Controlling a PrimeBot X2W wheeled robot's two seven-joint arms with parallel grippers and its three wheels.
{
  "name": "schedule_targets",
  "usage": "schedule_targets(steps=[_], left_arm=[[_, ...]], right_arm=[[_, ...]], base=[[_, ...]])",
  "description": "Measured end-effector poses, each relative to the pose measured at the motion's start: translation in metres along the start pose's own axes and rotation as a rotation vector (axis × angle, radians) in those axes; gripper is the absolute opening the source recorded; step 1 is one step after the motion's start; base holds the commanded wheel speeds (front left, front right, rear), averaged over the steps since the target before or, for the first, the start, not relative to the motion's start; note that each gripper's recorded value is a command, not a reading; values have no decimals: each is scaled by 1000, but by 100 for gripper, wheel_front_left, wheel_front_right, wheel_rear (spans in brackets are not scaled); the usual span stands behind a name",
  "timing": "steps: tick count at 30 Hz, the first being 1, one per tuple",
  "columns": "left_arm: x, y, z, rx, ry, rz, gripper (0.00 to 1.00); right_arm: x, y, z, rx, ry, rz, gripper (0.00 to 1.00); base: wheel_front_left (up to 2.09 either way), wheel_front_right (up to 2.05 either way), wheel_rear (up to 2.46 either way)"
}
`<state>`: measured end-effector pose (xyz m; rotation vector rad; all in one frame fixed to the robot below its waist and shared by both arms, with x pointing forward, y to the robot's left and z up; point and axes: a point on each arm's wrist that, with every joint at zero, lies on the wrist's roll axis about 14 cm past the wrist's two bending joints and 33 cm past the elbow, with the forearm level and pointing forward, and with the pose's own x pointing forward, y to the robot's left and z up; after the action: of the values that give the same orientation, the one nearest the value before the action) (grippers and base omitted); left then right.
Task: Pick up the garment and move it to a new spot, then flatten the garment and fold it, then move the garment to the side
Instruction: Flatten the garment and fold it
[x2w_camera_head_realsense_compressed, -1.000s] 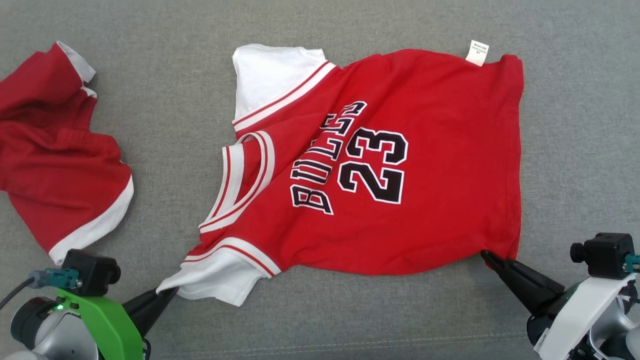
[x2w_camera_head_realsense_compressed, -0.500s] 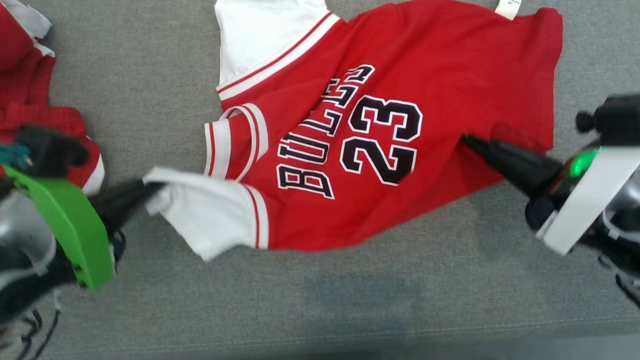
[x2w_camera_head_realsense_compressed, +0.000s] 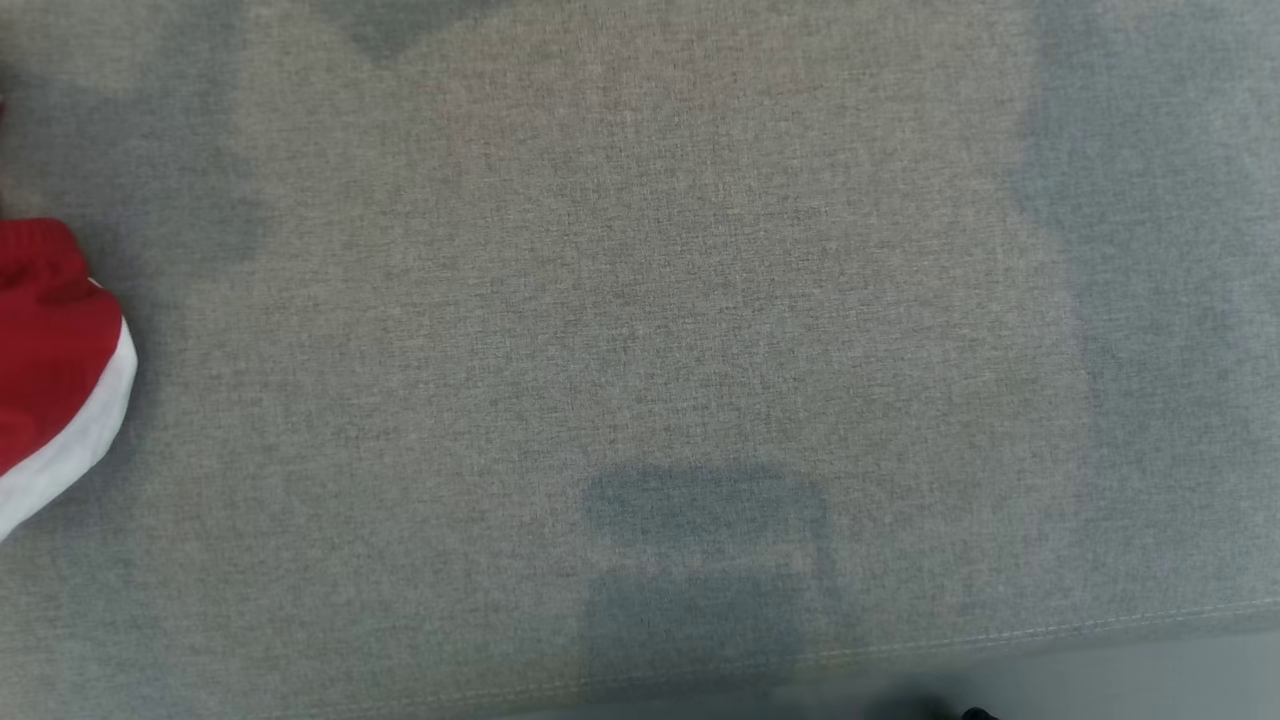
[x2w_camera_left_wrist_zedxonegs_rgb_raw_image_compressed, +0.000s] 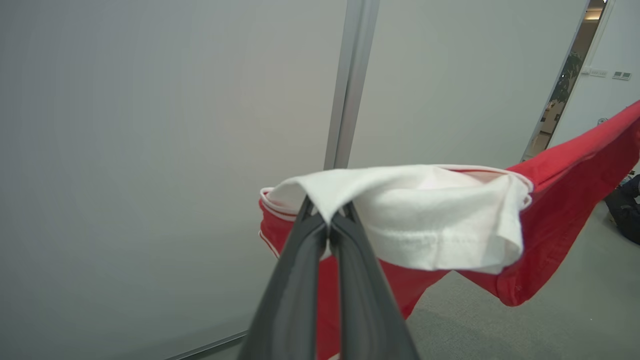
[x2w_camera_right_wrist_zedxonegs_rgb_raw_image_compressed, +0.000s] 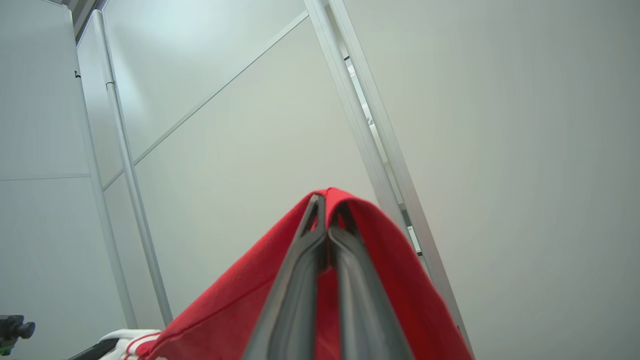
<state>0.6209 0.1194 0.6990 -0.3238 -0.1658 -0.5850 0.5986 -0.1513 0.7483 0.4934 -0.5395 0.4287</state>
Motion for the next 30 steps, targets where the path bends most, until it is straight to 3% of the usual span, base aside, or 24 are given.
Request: schedule_targets(steps=[3,6,10,14,19,25,30], left_arm=[[-1,-12,-16,5,63,-30,0],[-17,-10,-56,-55,180,-16,0],[-62,-4,-135,-264,327,81,0],[-118,-17,-200,-418,471,155,0],[-159,-21,-219,-468,504,230,0],[-194,-26,-215,-418,505,269,0],[-221,-50,-223,-388,562,248,0]], right_arm=[[-1,-2,-3,-108,53,18,0],[-30,-19,-68,-131,289,-14,0],[-122,-47,-169,-59,653,-131,0],[-212,-61,-212,4,868,-250,0],[-245,-55,-211,45,885,-295,0],[-257,-38,-192,93,815,-309,0],[-293,-33,-179,70,868,-333,0]], base=[[0,0,0],[0,0,0],[0,0,0],[0,0,0],[0,0,0],[0,0,0],[0,0,0]])
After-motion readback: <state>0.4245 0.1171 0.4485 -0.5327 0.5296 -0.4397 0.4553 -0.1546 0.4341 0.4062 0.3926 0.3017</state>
